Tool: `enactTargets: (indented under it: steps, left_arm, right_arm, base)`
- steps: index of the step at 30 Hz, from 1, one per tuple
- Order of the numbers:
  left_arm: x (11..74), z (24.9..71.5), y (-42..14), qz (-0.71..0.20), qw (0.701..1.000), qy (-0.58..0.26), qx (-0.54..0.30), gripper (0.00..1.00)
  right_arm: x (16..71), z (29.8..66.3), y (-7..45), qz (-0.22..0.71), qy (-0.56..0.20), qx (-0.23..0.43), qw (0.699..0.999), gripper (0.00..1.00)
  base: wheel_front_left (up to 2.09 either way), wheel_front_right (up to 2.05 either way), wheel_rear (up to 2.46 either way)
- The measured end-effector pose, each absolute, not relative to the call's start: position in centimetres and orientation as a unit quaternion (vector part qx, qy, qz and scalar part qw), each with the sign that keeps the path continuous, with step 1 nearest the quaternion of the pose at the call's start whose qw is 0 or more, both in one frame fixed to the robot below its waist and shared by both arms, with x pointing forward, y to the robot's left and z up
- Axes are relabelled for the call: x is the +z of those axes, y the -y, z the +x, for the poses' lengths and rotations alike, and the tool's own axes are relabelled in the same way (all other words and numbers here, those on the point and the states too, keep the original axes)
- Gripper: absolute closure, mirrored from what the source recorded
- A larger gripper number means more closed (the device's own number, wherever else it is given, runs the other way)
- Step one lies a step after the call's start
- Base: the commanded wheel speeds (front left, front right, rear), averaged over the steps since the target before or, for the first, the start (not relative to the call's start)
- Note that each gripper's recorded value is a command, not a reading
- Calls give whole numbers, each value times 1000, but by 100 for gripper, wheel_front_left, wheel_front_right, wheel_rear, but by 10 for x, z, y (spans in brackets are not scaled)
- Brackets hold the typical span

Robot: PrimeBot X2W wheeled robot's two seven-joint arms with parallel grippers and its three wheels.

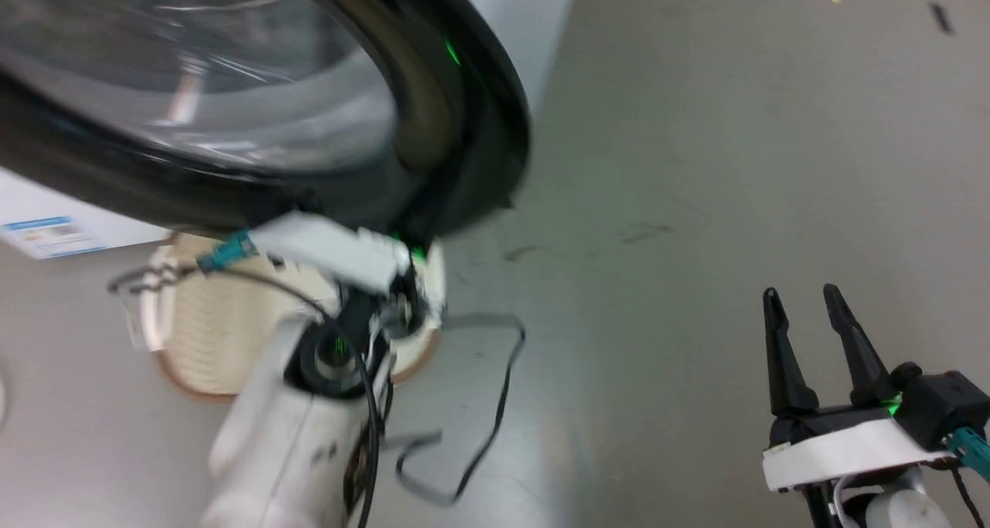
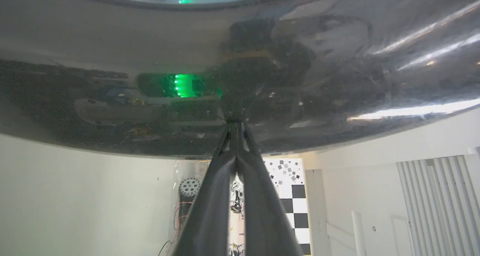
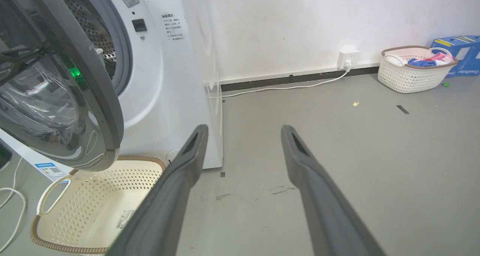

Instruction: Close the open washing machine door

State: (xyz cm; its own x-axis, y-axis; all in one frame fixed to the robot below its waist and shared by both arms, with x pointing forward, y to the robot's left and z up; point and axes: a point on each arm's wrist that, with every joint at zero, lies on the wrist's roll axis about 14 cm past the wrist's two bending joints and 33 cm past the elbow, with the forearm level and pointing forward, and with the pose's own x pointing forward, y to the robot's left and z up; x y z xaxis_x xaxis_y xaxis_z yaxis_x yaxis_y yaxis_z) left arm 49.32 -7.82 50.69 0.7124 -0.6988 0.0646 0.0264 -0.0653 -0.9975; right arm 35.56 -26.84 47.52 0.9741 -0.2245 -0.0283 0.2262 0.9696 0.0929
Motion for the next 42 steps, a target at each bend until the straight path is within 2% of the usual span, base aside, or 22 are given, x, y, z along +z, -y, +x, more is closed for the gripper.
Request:
enactTargets:
  steps: [6,10,15,21,23,25,27,28,30,34,38,42]
  left_arm:
    - [513,544,112,-701,629,-223,-253,100]
    - [516,550,120,-706,624,-227,-248,100]
    - [520,542,109,-694,639,-223,-246,100]
    - [523,496,84,-651,677,-209,-274,100]
    - [516,479,67,-625,704,-201,-273,100]
    - [507,460,47,-579,745,-189,-272,100]
    - [500,446,22,-512,800,-158,-269,8]
    - [497,440,8,-477,827,-139,-263,0]
    - [492,430,-20,-400,873,-107,-257,0]
    - [505,419,-66,-234,943,-39,-232,0]
    - [548,408,-104,-156,971,58,-171,0]
    - [559,383,-127,-96,983,96,-126,0]
  right_arm:
    - [469,339,289,39,-26,-152,987,0]
    - [469,338,290,39,-27,-154,987,0]
    - [476,345,282,42,-11,-138,989,0]
    - [491,350,274,70,20,-123,990,0]
    - [494,350,269,72,26,-115,990,0]
    - [496,350,261,72,29,-102,992,0]
    - [498,352,250,73,33,-85,993,0]
    - [500,352,244,72,36,-76,994,0]
    - [504,354,232,70,42,-55,995,0]
    - [515,360,209,71,58,-17,996,0]
    - [523,363,186,68,69,19,995,0]
    - [530,363,171,71,79,42,993,0]
  base:
    - [0,0,0]
    - [0,0,0]
    - [0,0,0]
    - [0,0,0]
    - [0,0,0]
    - [0,0,0]
    - [0,0,0]
    - [0,0,0]
    - [0,0,0]
    - [0,0,0]
    - [0,0,0]
    - [0,0,0]
